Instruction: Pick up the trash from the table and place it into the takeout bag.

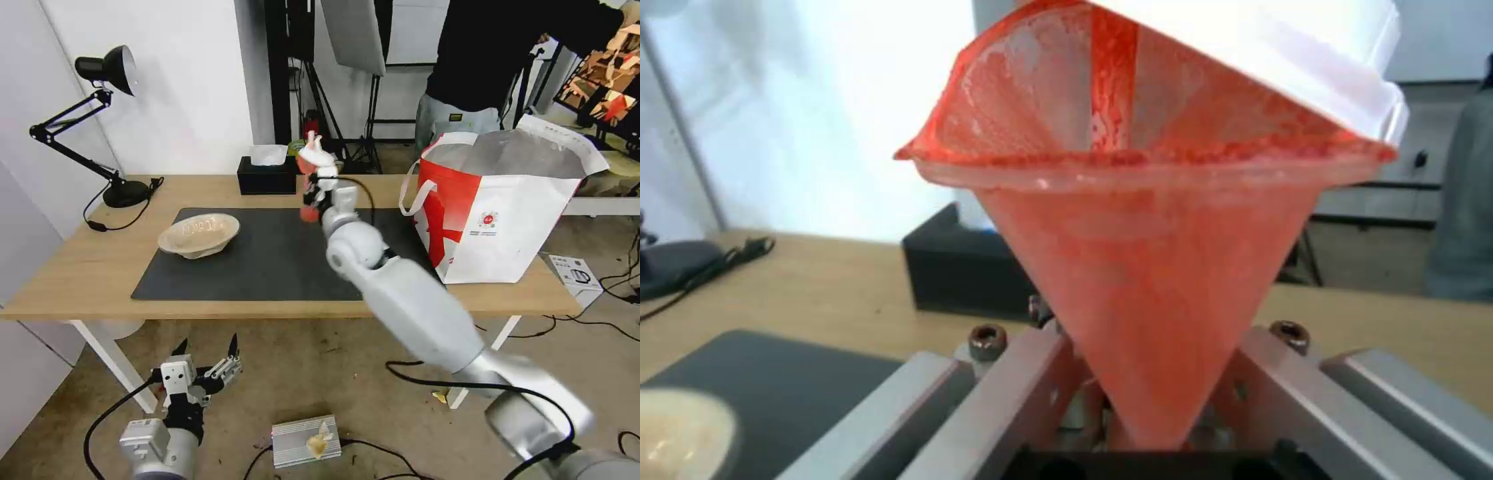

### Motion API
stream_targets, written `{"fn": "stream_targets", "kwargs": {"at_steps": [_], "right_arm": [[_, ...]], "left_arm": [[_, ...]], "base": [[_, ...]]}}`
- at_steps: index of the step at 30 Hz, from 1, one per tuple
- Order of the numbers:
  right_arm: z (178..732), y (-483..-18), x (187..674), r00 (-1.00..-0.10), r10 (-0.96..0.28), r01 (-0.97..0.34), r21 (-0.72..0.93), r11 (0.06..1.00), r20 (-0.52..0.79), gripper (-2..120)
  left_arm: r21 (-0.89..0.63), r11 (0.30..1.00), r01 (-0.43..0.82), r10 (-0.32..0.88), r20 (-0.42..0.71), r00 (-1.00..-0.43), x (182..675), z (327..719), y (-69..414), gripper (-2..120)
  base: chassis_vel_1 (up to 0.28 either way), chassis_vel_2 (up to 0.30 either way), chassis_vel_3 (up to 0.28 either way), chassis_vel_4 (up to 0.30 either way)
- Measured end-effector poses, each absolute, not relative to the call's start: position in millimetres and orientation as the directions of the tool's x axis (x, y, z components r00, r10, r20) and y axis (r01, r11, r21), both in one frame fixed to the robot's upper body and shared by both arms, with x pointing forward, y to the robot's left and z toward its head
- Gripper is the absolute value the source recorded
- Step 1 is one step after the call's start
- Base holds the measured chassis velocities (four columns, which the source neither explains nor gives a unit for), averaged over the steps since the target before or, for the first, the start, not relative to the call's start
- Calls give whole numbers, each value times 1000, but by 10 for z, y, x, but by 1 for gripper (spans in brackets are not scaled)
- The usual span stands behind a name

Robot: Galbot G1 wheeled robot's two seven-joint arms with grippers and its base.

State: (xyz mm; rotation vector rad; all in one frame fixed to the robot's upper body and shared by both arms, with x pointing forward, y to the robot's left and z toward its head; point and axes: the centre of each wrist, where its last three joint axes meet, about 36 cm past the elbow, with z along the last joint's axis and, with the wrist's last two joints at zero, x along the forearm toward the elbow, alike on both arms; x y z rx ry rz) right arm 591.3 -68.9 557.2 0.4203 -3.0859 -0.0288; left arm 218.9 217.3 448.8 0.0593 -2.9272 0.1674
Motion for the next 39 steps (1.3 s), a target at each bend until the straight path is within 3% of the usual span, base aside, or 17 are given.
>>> {"fn": "stream_targets", "kwargs": {"at_steps": [21,39], "right_arm": [[6778,-1754,5569,-969,-242,-239,-55,969,-55,2],[7163,-2466,5515,-988,-147,-141,-107,984,-47,2]], "left_arm": [[-110,993,-44,-21,196,-980,2204,4519,2180,100],[-117,992,-45,-21,199,-980,2202,4513,2156,100]], "base": [[0,0,0,0],[0,0,0,0]]}}
